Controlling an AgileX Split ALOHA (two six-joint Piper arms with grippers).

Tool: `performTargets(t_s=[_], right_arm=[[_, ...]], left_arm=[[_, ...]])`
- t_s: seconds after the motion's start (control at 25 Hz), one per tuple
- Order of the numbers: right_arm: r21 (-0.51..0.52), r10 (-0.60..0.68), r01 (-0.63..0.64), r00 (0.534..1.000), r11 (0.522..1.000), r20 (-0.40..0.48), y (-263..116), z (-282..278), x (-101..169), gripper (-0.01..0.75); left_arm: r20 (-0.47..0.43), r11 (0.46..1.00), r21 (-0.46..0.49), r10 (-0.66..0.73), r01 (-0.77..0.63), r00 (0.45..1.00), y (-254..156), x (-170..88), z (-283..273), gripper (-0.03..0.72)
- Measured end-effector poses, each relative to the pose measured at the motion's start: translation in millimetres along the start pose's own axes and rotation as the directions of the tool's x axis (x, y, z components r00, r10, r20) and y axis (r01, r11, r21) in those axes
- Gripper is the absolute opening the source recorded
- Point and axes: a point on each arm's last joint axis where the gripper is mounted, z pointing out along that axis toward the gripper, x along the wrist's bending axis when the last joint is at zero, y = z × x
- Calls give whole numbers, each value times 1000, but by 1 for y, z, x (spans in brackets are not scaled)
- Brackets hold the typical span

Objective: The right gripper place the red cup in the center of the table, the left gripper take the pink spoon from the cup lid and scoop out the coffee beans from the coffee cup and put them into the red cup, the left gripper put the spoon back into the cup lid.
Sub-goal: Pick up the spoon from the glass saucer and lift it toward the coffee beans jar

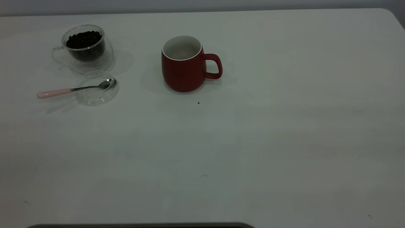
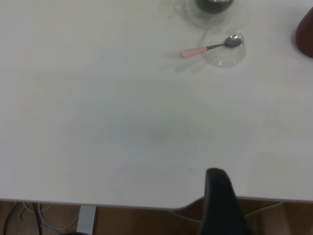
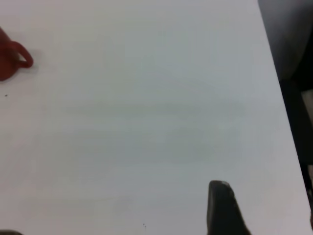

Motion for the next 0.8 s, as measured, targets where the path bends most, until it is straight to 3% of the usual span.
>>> performTargets(t_s=[0.52, 0.64, 0.8], right_arm=[[0, -12, 12, 1000, 1000, -18, 0, 0, 0, 452], [0, -12, 12, 1000, 1000, -18, 0, 0, 0, 452], [0, -12, 12, 1000, 1000, -18, 0, 0, 0, 452]], left_arm=[[3, 1000, -26, -9, 9, 1000, 3, 0, -1, 505], [9, 997, -58, -49, 50, 999, 17, -2, -1, 505], [2, 993, 13, -121, 121, 993, 57, -6, 21, 505]])
